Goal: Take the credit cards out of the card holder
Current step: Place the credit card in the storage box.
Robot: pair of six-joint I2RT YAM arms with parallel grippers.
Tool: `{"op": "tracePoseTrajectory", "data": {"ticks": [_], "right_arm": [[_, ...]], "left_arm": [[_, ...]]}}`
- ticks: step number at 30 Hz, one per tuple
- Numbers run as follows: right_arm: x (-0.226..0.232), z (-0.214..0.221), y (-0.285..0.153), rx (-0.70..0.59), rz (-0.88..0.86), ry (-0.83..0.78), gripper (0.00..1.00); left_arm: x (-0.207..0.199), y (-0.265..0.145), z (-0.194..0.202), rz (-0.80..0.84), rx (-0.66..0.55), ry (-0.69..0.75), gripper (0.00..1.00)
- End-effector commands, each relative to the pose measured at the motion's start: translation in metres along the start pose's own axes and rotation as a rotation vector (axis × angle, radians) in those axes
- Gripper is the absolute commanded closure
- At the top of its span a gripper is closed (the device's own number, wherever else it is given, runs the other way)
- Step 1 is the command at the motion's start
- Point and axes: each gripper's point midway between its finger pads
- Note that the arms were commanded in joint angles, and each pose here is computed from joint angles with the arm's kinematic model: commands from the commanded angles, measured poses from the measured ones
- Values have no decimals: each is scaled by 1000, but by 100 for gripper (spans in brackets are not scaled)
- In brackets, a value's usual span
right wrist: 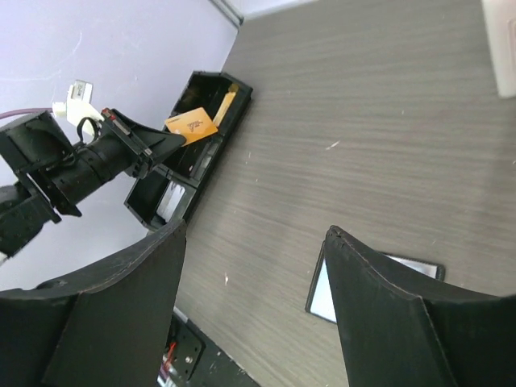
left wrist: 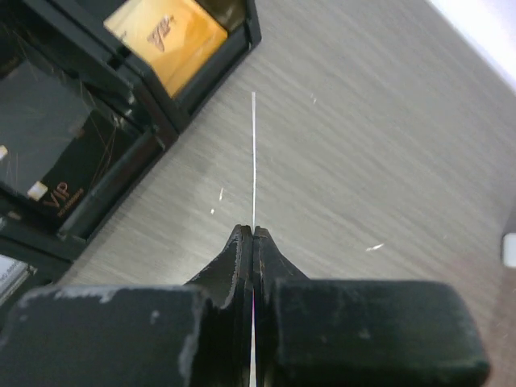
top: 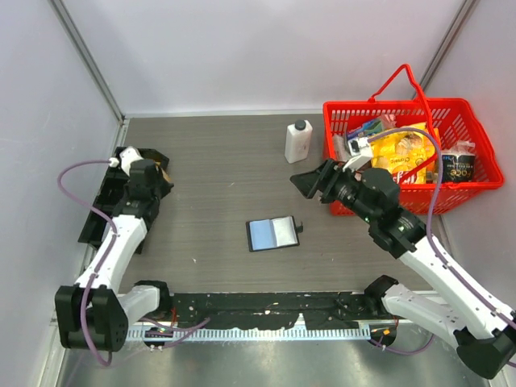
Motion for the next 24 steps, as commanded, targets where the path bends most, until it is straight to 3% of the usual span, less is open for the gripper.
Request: {"op": "tracePoseTrajectory", "data": {"ticks": [1,4,10,24], "right_arm": [[-2,-18,-16,-77,15,-111,26],[-6,-26,-25,-106,49,-144,25],[-6,-38,-41,-146,60,-226,25],[-17,-51,-65,-192,135,-325,24]], "left_arm": [[-8,9,-47,-17,-45,-87,100],[21,33,-73,-142,-73,-119,100],[31,79,-91,-197,-56,-178,100],[25,140,-75,-214,39,-363,93]]}}
Point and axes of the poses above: each gripper's point midway between its finger pads, its own y axis out along the fingers, its own x axis along the line the jaws close on, z = x × y, and after that the axes turned 1 degree about -y, right-handed
